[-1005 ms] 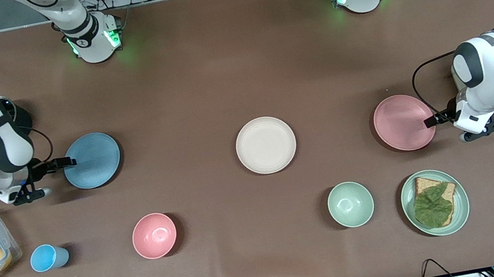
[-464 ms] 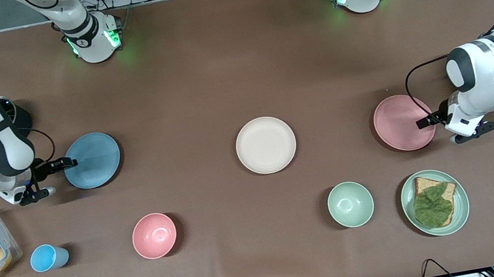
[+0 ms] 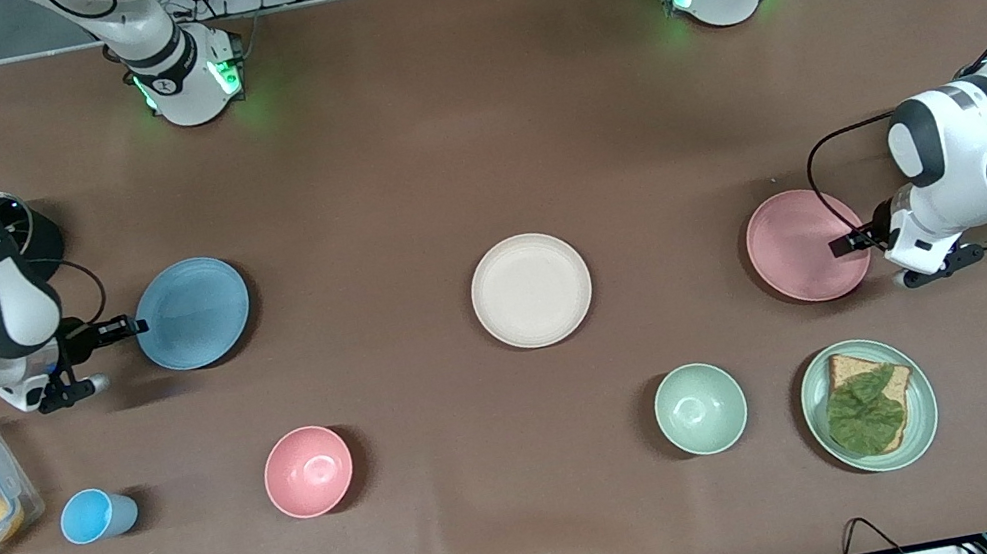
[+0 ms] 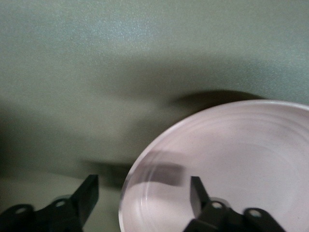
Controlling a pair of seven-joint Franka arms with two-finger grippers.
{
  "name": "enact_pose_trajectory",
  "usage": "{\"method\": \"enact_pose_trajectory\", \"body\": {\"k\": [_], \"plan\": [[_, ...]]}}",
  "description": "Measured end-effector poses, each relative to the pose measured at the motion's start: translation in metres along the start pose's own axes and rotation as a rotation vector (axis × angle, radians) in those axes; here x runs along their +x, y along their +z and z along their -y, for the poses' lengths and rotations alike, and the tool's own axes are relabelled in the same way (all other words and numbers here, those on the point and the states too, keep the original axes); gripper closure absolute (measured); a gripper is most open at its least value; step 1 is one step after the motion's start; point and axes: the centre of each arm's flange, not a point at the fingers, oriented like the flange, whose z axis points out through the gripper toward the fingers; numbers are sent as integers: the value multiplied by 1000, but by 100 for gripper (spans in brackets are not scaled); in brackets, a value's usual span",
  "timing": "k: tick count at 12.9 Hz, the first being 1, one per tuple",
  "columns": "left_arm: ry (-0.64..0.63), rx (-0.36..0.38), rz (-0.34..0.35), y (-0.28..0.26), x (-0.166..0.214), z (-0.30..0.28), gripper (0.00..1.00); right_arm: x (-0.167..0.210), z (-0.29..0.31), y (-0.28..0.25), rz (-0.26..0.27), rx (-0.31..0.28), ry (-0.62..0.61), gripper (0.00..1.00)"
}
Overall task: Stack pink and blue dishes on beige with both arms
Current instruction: 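Grip the blue plate with the right gripper while the left gripper grips pink, then carry the pink plate onto the beige plate with the left gripper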
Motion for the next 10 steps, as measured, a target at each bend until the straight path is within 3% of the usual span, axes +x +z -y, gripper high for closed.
{"method": "enact_pose_trajectory", "body": {"k": [2,3,4,7,10], "plan": [[-4,-1,0,0,0,2,42,5,5,-23,8,12,-14,97],[-8,-3,0,0,0,3,44,7,7,-30,7,13,-18,97],[-13,-6,0,0,1,5,52,8,8,-35,10,16,-21,97],[-25,-34,-6,-4,2,2,87,11,13,-48,19,25,-27,97],[3,-64,-26,-17,4,-9,91,12,14,-54,15,23,-30,97]]}}
